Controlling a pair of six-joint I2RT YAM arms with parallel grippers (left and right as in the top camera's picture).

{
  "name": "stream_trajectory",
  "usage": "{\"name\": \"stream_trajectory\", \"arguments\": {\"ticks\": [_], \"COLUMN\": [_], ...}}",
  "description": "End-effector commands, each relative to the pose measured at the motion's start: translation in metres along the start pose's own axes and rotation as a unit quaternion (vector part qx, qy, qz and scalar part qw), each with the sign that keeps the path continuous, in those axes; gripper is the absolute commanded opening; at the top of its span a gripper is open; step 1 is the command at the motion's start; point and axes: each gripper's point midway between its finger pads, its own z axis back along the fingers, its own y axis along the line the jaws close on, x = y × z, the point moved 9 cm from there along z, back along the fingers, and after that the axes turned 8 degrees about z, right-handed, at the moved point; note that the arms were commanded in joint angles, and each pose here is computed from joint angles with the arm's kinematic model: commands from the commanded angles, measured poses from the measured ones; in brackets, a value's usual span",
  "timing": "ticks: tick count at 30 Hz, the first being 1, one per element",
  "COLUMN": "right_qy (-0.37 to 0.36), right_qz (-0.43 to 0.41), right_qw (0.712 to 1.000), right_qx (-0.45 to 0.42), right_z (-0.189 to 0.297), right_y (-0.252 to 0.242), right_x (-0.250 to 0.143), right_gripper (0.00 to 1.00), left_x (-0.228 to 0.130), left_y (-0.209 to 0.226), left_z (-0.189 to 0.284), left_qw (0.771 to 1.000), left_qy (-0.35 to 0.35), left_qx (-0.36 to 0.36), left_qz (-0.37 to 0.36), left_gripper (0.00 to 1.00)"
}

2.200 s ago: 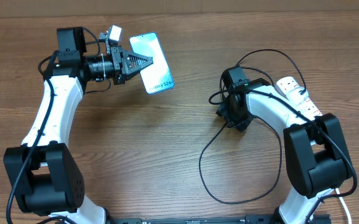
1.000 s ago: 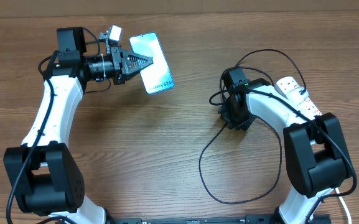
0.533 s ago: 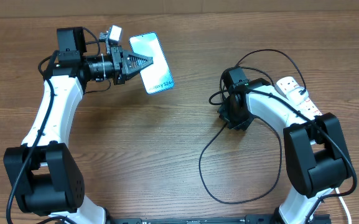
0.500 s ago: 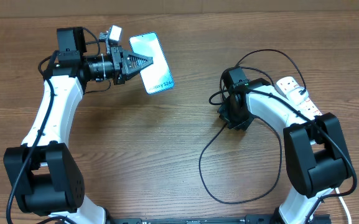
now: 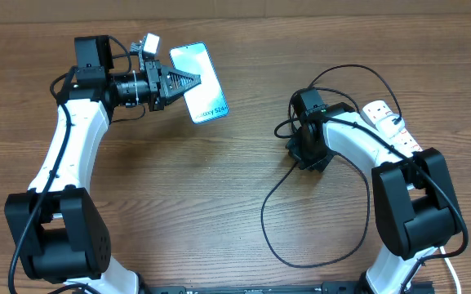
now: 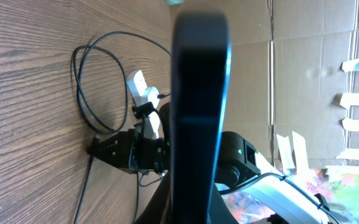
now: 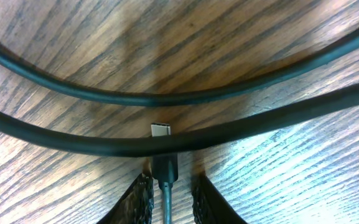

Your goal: Plug charger to phone and switch on socket

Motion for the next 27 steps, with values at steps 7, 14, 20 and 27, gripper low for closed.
{"name": "stream_trajectory", "arguments": {"ticks": [7, 14, 20, 27], "right_qy": [0.025, 0.029, 0.029, 0.029], "right_qz": [0.002, 0.002, 0.002, 0.002], "right_qw": [1.0, 1.0, 1.0, 1.0], "right_qx": [-0.009, -0.009, -0.009, -0.008], "right_z": [-0.0139, -0.0138, -0.0139, -0.0141], "right_y": [-0.0008, -0.0009, -0.001, -0.0007], "right_x": [-0.0052, -0.0061, -0.0061, -0.0059], "right_gripper": [0.29, 0.25, 0.2, 0.16], "left_x": [-0.0022, -0.0021, -0.0021, -0.0022], "left_y": [-0.0052, -0.0052, -0.0052, -0.0052], "left_z": [0.0, 0.0, 0.0, 0.0], "left_qw": [1.0, 1.0, 1.0, 1.0], "left_qy": [0.012, 0.012, 0.012, 0.012], "left_qx": [-0.016, -0.016, -0.016, -0.015], "left_qz": [-0.014, -0.014, -0.014, -0.014], "left_gripper": [0.04, 0.04, 0.04, 0.04]}}
